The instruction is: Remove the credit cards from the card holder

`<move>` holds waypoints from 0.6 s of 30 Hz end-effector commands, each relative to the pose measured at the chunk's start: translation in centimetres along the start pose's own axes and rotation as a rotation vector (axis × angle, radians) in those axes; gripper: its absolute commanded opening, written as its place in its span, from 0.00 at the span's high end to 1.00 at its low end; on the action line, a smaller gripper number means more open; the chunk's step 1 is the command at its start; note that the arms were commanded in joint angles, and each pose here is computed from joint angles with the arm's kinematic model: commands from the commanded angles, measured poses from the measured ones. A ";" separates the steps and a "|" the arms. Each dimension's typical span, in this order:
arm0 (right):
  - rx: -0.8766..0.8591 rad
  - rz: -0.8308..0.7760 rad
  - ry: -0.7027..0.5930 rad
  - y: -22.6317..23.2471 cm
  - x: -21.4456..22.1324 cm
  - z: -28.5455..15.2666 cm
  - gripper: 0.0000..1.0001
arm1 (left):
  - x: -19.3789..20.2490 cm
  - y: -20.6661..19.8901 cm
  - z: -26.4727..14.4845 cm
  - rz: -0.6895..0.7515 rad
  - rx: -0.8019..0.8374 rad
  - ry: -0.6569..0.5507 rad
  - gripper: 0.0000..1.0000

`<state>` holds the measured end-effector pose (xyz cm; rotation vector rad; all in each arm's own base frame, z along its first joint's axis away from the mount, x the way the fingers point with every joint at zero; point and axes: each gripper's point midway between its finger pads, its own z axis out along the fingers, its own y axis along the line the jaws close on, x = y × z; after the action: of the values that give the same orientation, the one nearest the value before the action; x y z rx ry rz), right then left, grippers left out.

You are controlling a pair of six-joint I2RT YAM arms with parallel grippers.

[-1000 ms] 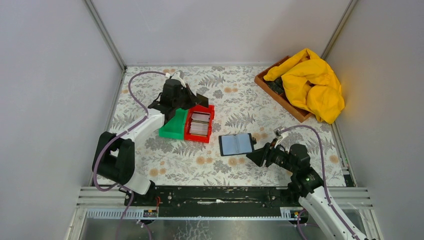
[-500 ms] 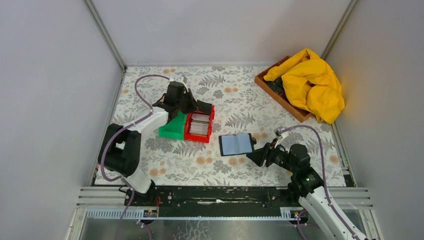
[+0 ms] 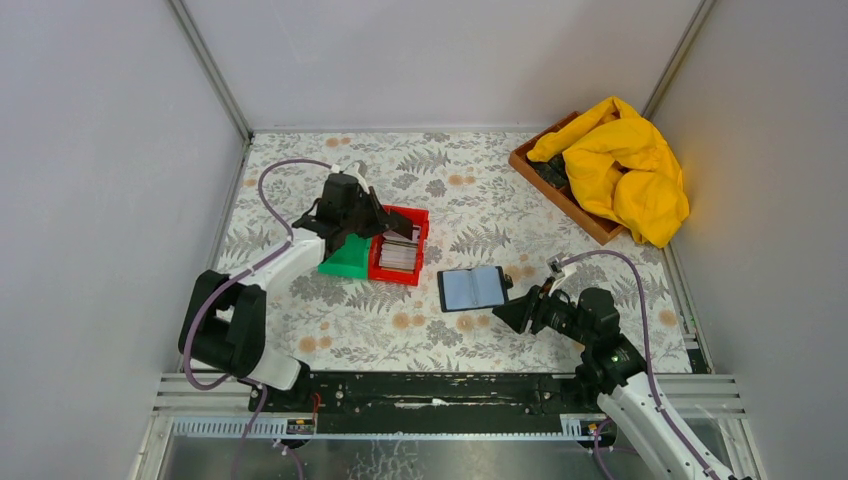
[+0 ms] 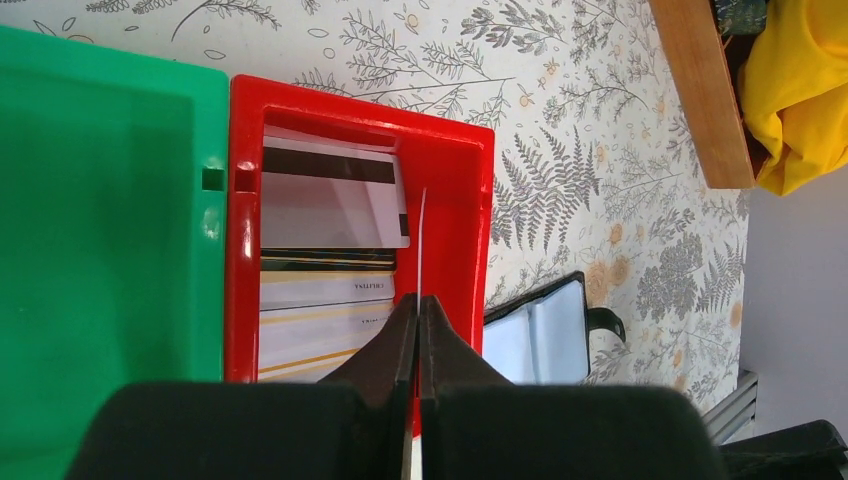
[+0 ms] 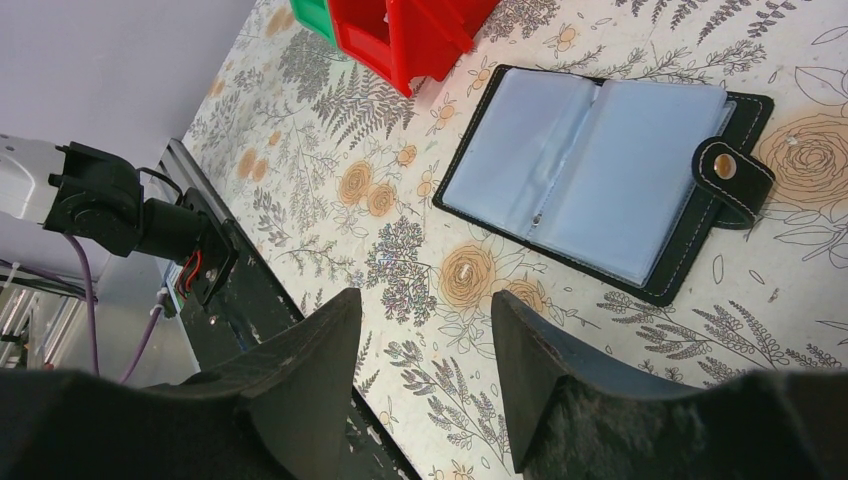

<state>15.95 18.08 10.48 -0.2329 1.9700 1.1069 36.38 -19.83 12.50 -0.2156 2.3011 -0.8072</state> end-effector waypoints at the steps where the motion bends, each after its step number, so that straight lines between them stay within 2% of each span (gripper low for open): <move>1: -0.001 -0.031 -0.036 0.0 -0.9 0.1 0.43 | -0.2 -0.2 -0.4 0.010 0.016 -0.008 1.00; 9: 0.001 -0.028 -0.036 0.0 -0.9 0.1 0.43 | -0.5 -0.9 1.6 -0.004 0.045 0.034 1.00; 14: 0.006 -0.027 -0.037 -0.1 -0.9 0.1 0.43 | -0.7 -0.1 2.9 -0.020 0.005 0.046 1.00; 18: 0.005 -0.024 -0.032 -0.1 -0.8 0.2 0.43 | -0.6 0.6 3.9 -0.035 -0.018 0.054 0.92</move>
<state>15.93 18.07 10.38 -0.2319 1.9728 1.1063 38.00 -20.97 9.90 -0.2259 2.3814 -0.8223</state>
